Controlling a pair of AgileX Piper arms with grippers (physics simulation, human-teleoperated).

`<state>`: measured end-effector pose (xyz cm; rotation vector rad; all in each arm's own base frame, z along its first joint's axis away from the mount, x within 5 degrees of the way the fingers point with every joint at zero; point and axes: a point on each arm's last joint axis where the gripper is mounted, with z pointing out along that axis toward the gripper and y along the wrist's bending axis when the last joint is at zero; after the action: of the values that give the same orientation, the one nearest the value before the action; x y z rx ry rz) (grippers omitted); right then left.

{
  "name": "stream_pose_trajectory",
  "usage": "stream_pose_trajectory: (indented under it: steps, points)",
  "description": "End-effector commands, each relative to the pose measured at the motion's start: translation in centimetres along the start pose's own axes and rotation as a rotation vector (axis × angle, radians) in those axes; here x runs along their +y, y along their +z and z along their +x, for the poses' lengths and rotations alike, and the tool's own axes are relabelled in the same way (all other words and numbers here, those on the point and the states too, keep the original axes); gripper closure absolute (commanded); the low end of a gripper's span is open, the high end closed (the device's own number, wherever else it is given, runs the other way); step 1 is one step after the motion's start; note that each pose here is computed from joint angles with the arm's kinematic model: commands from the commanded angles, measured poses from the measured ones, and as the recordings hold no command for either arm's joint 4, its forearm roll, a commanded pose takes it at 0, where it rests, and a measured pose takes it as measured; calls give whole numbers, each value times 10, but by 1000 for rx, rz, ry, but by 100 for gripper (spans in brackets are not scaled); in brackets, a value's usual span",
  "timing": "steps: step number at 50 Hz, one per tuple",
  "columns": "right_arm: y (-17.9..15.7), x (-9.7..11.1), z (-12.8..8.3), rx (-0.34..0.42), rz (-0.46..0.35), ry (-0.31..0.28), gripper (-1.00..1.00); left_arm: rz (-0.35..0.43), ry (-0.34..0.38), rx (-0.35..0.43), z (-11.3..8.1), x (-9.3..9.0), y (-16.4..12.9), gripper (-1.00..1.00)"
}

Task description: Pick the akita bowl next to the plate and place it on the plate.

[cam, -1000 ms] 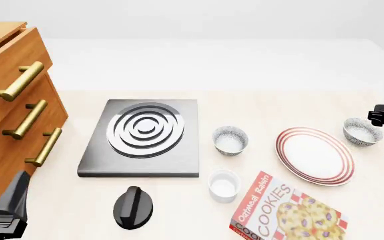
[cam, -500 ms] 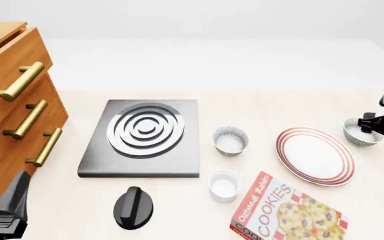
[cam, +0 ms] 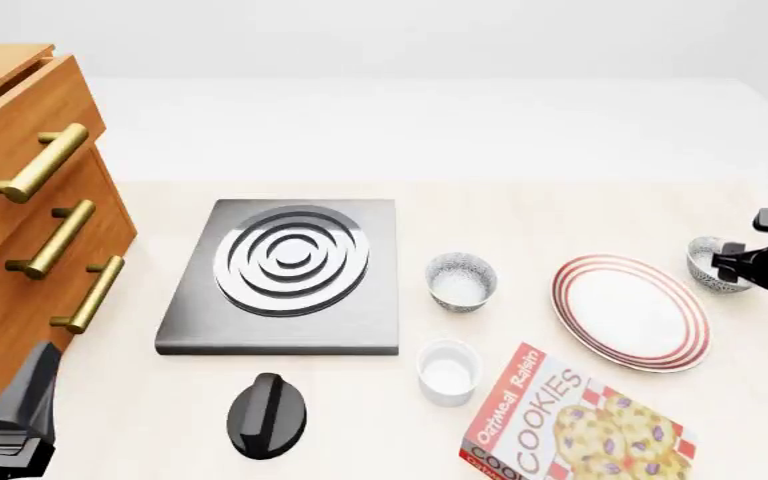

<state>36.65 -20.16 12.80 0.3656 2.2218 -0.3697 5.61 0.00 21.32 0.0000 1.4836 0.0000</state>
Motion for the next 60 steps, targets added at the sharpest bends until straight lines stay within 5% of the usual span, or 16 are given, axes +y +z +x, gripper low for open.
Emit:
stream_pose_trajectory:
  steps: [1,32,33,60]
  points:
    - [9,-3,9,25,5,13,-100,0,0,0,0,0,0,-100]
    - [33,12,25,101,-28,33,-100,0,0,0,0,0,0,-100]
    - [32,10,25,98,-25,32,100,0,0,0,0,0,0,-100]
    - [11,18,8,53,-37,62,100,0,0,0,0,0,0,-100]
